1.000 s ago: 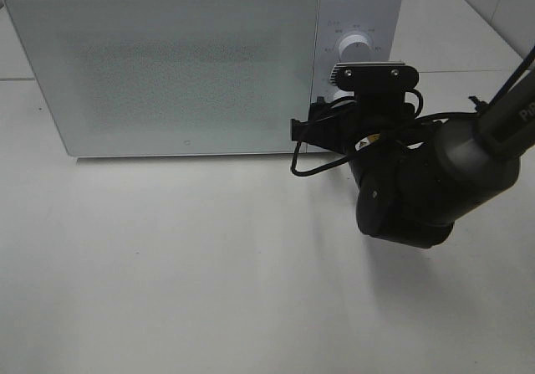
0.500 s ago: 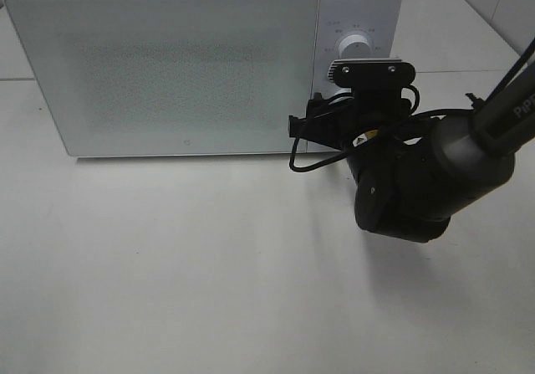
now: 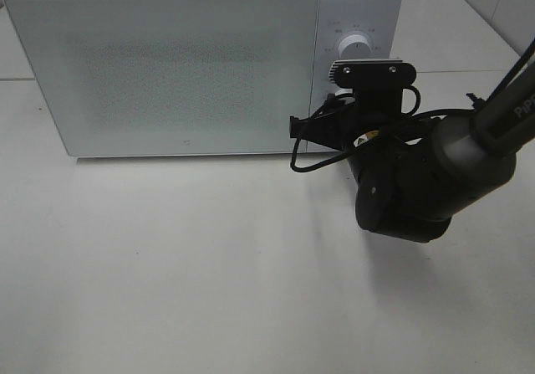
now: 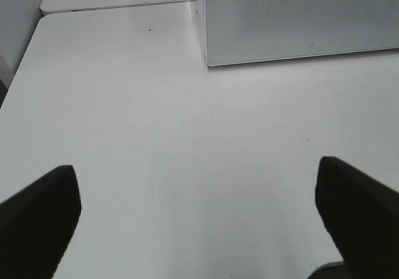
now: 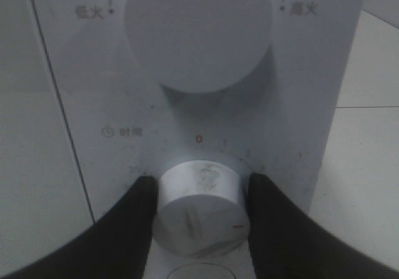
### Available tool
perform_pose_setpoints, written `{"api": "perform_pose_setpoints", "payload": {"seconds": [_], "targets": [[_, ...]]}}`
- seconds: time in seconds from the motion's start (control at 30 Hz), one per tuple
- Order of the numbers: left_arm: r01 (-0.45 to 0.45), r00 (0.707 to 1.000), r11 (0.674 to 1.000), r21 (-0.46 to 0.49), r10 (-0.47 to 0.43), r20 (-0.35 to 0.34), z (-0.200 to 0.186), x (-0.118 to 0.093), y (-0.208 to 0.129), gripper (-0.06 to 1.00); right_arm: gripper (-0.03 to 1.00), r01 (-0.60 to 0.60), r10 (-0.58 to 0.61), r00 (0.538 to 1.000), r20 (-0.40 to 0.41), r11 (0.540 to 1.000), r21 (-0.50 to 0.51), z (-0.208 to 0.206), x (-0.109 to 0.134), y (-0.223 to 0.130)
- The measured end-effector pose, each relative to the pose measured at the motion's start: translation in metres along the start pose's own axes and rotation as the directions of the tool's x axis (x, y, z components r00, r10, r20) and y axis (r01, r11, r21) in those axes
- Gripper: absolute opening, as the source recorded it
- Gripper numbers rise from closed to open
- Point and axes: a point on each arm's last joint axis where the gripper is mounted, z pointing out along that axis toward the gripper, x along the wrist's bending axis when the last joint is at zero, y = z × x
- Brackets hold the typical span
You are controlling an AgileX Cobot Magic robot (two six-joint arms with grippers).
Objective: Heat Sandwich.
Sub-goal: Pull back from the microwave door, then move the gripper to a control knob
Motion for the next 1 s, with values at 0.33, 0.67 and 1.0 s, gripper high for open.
{"api": "perform_pose_setpoints", "payload": {"seconds": [0.33,0.67,1.0], "targets": [[0.0,1.0,1.0,0.0,0.0,0.0,0.0,0.0,0.0,0.97,0.44,0.0,0.0,1.0,0.0,1.0,0.0,0.0,0.0,0.0],[0.0,1.0,1.0,0.0,0.0,0.0,0.0,0.0,0.0,0.97,0.44,0.0,0.0,1.0,0.0,1.0,0.0,0.0,0.0,0.0],[0.0,1.0,1.0,0.0,0.0,0.0,0.0,0.0,0.0,0.97,0.44,-0.11,0.11,0.994,-0.001,0.994,-0.001,0.0,0.0001,0.0001]]}}
